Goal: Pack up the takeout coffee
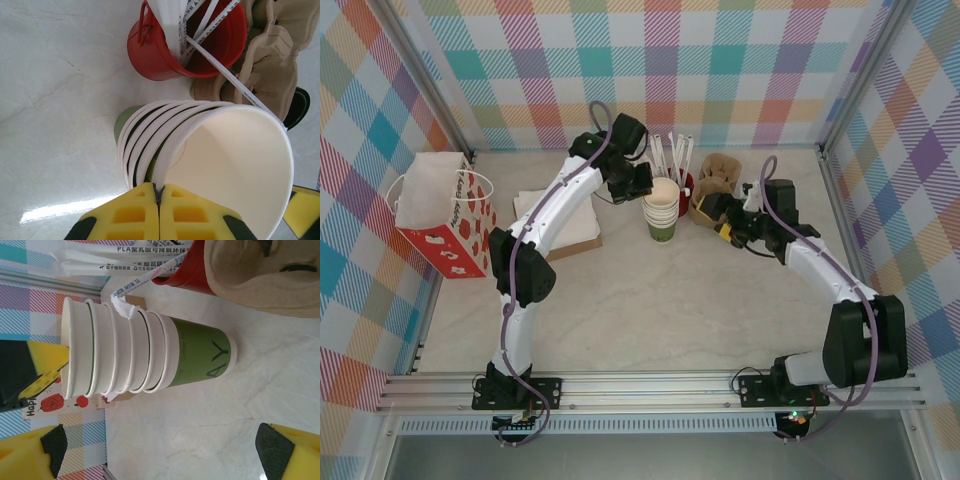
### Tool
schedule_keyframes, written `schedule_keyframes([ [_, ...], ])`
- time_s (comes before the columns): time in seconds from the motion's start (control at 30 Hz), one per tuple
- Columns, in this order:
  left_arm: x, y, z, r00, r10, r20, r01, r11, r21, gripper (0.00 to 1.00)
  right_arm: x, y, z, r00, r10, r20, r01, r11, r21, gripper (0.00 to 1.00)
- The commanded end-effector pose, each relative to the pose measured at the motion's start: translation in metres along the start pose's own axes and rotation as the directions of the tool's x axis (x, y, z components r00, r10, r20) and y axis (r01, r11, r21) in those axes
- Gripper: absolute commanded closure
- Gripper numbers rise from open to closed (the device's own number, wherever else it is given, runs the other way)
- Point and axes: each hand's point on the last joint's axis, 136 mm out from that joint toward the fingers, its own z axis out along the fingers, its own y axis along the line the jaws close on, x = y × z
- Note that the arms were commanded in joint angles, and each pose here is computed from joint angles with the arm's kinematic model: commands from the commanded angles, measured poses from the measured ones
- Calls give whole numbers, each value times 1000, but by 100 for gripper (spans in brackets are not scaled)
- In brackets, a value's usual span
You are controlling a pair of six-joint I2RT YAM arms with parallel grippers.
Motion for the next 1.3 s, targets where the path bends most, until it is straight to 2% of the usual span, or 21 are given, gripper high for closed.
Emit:
schedule_keyframes([
  [0.0,7,-16,-11,1000,15,6,-15,999,46,95,-5,16,13,1000,-7,-13,6,997,-75,2],
  [0.43,12,-20,-12,1000,10,4,-11,998,63,95,-3,14,45,998,4,-68,-10,997,-83,2],
  [1.03,12,-25,-12,1000,-6,3,6,996,85,95,-7,5,57,997,47,-58,-51,995,-82,5],
  [1.27,8,-33,-18,1000,-22,21,19,992,122,95,0,-15,61,995,71,-65,-73,997,-33,5],
])
